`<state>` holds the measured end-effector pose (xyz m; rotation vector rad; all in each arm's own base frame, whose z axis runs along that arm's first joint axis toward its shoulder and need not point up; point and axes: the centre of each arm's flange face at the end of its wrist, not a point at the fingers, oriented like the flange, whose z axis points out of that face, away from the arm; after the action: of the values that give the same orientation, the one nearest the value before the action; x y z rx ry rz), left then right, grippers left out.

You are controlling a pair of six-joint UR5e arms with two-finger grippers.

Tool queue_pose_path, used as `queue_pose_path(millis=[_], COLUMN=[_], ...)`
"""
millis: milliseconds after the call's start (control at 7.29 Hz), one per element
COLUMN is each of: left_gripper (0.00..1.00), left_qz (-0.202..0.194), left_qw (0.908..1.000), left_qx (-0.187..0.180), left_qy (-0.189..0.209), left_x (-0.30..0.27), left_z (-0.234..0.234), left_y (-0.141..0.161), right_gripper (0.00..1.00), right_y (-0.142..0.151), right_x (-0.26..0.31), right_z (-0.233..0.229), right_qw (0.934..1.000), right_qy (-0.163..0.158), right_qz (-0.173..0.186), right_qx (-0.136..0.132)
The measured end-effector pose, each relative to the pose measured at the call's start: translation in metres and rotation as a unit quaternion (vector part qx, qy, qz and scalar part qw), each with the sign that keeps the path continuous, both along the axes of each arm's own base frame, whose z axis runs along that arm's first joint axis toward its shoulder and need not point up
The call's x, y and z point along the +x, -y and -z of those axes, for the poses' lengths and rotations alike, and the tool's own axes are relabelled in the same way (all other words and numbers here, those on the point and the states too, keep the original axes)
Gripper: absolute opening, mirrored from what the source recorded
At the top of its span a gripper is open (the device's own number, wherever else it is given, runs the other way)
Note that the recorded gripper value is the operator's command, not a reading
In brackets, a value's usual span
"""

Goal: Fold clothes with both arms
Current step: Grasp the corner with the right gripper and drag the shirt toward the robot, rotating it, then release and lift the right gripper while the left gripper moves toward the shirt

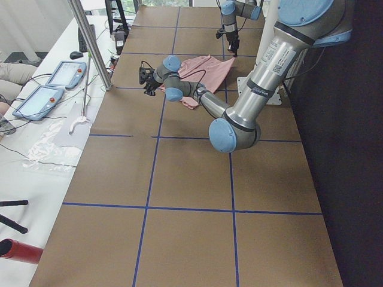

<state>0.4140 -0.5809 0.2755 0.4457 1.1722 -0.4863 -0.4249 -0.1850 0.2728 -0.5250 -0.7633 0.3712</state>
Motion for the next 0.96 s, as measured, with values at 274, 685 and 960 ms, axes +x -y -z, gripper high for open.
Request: queue_pose_path(millis=[274, 685, 960], left_gripper=[0.38, 0.53, 0.56], left_qz=[-0.034, -0.108, -0.126], left_qw=[0.9983, 0.9886, 0.9809], left_qx=[-0.032, -0.089, -0.148], left_qy=[-0.035, -0.056, 0.007], left_x=[0.003, 0.021, 0.054], left_z=[0.003, 0.006, 0.008], left_y=[-0.023, -0.101, -0.160], right_gripper=[1.00, 1.00, 1.00], right_y=[-0.001, 0.097, 0.168], right_x=[0.002, 0.053, 0.108], right_z=[0.004, 0.024, 0.030], right_qw=[0.9999, 0.9936, 0.9810], right_qy=[0.003, 0.027, 0.036], right_qz=[0.005, -0.110, -0.189], right_qx=[-0.015, -0.006, 0.026])
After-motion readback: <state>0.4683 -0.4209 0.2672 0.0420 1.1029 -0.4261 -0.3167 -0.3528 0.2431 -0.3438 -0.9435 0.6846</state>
